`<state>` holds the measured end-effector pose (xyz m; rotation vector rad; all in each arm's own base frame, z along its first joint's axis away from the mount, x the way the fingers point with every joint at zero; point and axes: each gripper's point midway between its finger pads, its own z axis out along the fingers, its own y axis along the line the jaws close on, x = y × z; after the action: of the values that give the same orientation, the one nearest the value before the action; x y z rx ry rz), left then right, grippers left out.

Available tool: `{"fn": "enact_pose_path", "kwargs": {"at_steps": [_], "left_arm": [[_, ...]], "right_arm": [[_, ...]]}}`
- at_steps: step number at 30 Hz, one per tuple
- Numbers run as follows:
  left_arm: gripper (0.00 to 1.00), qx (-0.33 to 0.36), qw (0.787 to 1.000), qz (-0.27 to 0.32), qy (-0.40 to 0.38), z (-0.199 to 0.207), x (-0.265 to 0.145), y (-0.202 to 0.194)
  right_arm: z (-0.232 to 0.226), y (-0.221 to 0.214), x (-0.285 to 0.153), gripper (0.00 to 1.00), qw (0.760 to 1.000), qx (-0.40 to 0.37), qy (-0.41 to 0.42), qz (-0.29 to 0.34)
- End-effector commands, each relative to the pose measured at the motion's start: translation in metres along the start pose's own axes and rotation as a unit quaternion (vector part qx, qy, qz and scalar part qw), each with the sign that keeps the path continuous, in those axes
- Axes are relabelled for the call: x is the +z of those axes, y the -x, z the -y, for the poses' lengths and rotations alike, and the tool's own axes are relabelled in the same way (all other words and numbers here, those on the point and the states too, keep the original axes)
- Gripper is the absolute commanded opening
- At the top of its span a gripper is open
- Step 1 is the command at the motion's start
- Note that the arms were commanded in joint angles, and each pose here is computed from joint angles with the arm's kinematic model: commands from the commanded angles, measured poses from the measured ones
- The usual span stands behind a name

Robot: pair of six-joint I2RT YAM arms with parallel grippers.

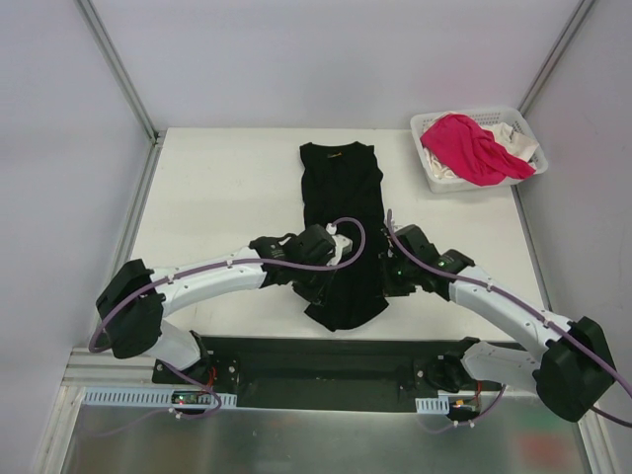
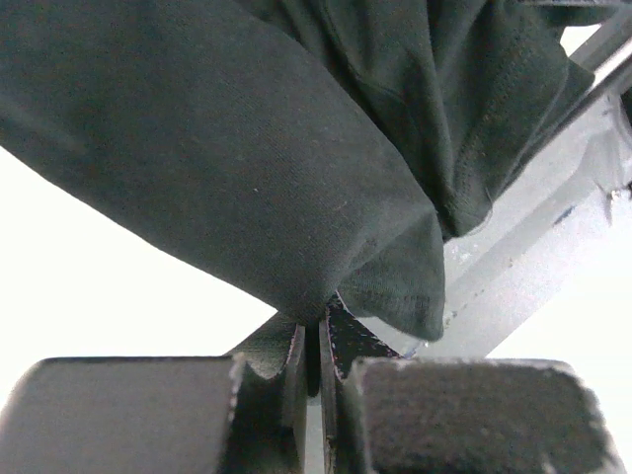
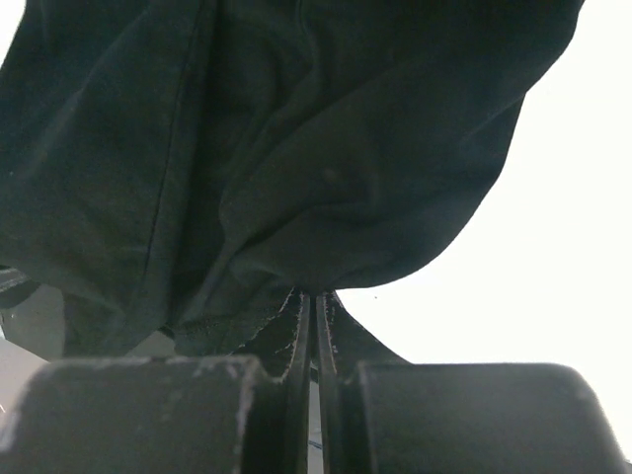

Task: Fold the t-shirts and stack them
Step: Fold the folded rectangular tshirt in 1/3 of the way

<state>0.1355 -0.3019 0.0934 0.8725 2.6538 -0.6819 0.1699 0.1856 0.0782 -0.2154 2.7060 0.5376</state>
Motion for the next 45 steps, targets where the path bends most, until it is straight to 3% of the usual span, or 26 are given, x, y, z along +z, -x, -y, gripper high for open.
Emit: {"fn": "enact_pose_path", "kwargs": {"at_steps": [1,19,32,45], "left_arm": [[0.0,0.014,0.998,0.051,0.02,-0.007,-0.026,0.027],[0.0,-0.021,0.992,0.11,0.05,-0.049,-0.056,0.1],[0.0,-0.029,0.994,0.09,0.046,-0.057,-0.041,0.11],[0.0,-0.062,0.986,0.106,0.112,-0.099,-0.041,0.129]], "right_arm": [[-0.004,0.018,-0.01,0.01,1.0,-0.015,-0.007,0.023],[0.001,0.072,-0.016,0.01,0.997,-0.024,-0.034,0.06],[0.017,0.136,-0.011,0.01,0.994,0.003,-0.048,0.098],[0.014,0.176,0.01,0.01,0.994,0.02,-0.032,0.104]]}}
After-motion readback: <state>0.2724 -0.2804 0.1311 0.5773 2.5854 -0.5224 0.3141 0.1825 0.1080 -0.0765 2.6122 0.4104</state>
